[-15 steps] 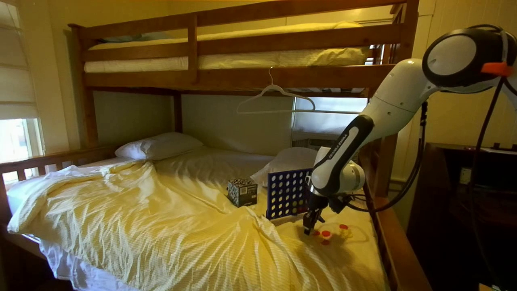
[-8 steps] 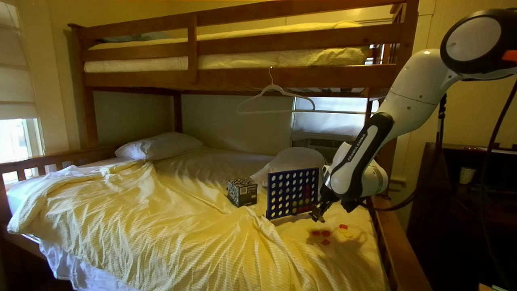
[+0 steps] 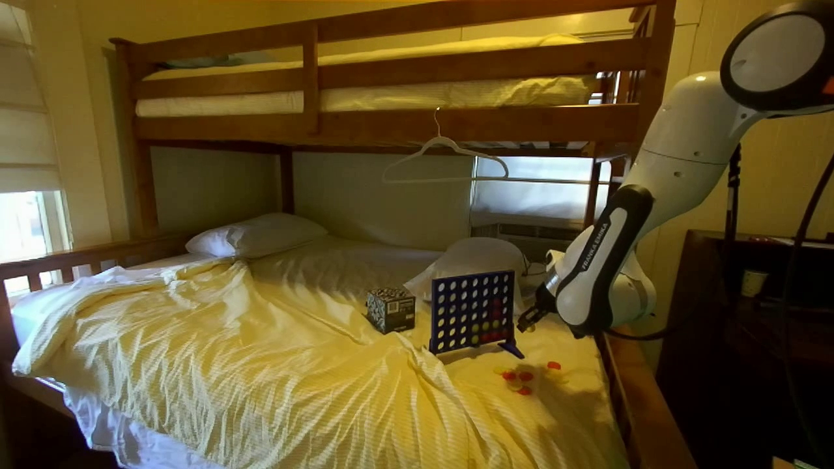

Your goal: Put the orange circle inside the blue object

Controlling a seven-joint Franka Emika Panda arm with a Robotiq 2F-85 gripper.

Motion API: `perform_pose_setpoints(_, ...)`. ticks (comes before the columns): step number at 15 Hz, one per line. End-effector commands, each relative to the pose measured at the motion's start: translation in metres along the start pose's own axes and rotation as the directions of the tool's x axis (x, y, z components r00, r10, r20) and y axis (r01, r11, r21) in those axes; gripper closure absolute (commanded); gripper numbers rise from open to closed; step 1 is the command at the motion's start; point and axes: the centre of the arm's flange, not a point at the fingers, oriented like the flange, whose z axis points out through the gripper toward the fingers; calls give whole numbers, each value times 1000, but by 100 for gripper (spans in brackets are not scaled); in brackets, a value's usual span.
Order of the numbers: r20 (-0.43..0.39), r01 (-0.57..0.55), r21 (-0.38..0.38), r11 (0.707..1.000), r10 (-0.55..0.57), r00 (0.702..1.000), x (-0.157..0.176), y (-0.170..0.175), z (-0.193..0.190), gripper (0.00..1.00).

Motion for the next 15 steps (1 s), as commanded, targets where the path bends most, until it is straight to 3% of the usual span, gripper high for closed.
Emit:
perform_pose_setpoints(1,-131,-13,-17,1000,11,991,0,-10,-29,89)
perform_pose_setpoints(7,-280,-79,-54,995,61,958,14,6,-57,89)
perform_pose_setpoints(12,-362,-221,-19,975,199,911,13,42,-79,89)
perform_pose_setpoints(13,-337,-170,-57,984,141,931,23,29,-60,64)
perform_pose_setpoints(15,-351,-205,-51,977,175,920,22,38,-66,64)
